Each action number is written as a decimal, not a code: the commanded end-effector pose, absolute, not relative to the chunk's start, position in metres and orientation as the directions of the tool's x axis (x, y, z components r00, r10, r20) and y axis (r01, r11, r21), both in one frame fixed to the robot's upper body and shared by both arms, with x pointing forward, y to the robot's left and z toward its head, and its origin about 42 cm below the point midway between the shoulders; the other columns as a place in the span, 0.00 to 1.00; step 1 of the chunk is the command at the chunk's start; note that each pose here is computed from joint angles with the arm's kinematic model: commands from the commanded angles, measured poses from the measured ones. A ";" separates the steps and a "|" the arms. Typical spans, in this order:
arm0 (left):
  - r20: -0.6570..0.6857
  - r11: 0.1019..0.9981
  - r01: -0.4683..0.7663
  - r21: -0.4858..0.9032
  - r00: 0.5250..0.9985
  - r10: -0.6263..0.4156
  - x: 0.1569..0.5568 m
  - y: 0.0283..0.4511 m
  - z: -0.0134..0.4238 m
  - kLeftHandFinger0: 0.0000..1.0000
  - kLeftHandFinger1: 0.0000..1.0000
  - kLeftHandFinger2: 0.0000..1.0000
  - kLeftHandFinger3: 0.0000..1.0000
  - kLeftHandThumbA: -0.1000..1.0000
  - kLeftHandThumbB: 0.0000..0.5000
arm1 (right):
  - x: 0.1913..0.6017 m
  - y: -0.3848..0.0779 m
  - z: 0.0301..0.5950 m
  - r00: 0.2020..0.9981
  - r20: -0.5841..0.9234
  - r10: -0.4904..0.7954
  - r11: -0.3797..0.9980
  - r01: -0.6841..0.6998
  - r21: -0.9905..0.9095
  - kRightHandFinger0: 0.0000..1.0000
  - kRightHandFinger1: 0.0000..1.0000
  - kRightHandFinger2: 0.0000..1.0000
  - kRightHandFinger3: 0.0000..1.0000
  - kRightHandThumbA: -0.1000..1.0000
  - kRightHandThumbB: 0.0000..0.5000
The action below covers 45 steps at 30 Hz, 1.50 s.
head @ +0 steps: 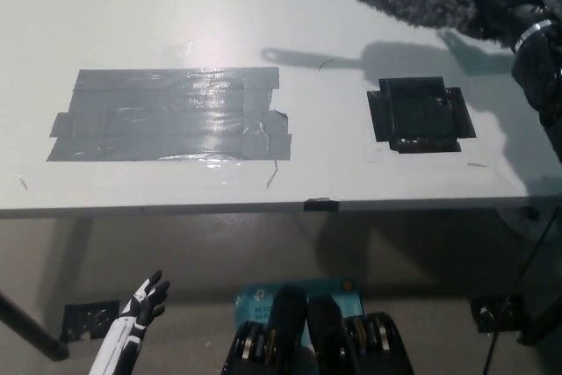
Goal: A person hands a grey duster to the robot and the robot grabs it with its right hand and places it on the black marked spot infron tof it on the desk
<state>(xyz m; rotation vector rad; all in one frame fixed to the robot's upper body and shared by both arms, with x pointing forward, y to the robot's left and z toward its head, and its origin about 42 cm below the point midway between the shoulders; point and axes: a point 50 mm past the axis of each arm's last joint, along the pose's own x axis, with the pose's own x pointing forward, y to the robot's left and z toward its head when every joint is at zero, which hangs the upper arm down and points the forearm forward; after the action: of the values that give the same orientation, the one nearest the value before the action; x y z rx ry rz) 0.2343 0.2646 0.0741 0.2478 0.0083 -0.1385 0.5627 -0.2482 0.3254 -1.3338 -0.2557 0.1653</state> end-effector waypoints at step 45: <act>0.009 0.956 0.147 0.253 0.988 -0.155 0.240 0.271 0.083 1.00 1.00 1.00 1.00 1.00 0.44 | 0.477 -0.325 0.598 0.555 0.503 0.662 0.720 -0.659 -0.220 1.00 1.00 1.00 1.00 0.74 1.00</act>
<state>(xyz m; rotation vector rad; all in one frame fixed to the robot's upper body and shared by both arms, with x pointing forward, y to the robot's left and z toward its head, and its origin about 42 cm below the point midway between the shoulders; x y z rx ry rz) 0.2341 0.2654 0.0695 0.2458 0.0279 -0.1373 0.5427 -0.2827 0.3135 -0.5744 0.1964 0.6163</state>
